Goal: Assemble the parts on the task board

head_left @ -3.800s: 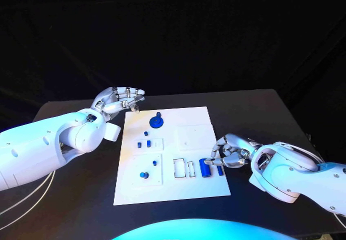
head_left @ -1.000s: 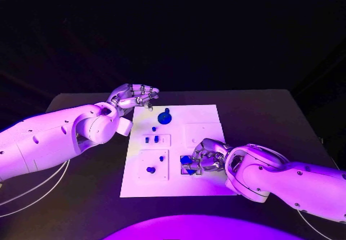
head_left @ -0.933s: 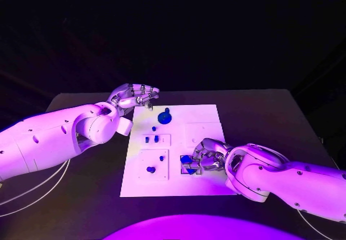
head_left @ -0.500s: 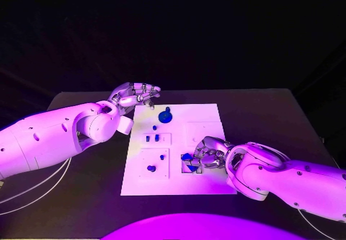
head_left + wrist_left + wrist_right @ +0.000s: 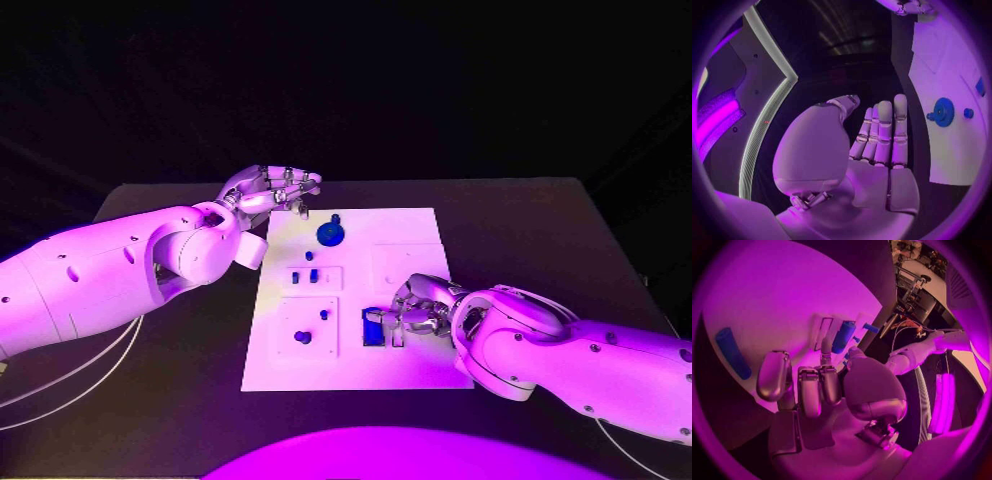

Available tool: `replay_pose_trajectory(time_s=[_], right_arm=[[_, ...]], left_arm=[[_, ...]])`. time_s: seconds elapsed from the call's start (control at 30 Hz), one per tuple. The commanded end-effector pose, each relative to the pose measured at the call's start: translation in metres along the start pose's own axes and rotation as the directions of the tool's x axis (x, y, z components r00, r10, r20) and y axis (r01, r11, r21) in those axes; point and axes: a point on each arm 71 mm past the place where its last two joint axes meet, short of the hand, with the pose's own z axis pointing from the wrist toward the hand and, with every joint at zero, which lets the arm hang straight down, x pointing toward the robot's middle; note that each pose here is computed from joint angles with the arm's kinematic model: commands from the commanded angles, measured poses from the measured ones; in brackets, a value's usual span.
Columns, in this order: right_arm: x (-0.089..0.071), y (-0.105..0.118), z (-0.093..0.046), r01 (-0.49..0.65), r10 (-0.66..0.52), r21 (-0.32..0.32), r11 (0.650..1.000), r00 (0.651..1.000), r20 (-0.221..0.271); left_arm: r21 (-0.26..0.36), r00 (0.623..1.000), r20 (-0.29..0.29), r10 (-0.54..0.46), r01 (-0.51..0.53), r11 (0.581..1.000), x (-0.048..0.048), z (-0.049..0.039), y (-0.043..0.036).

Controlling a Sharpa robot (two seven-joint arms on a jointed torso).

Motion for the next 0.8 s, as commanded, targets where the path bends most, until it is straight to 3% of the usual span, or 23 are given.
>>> replay_pose_trajectory(time_s=[0.03,0.6,0.8], right_arm=[[0.001,-0.002,0.0,0.033,-0.033,0.021,0.999,0.999,-0.009],[0.0,-0.005,-0.013,0.038,-0.038,-0.002,0.999,0.999,-0.022],[-0.013,-0.02,-0.02,-0.001,0.0,0.018,1.0,0.999,0.046]], left_arm=[[0.017,1.0,0.0,-0.005,0.005,1.0,0.0019,0.0008,-0.0018],[0.024,1.0,-0.001,0.01,-0.01,1.0,0.0032,0.0013,-0.0022],[0.032,1.0,-0.001,0.007,-0.007,0.999,0.0035,0.0013,-0.0027]])
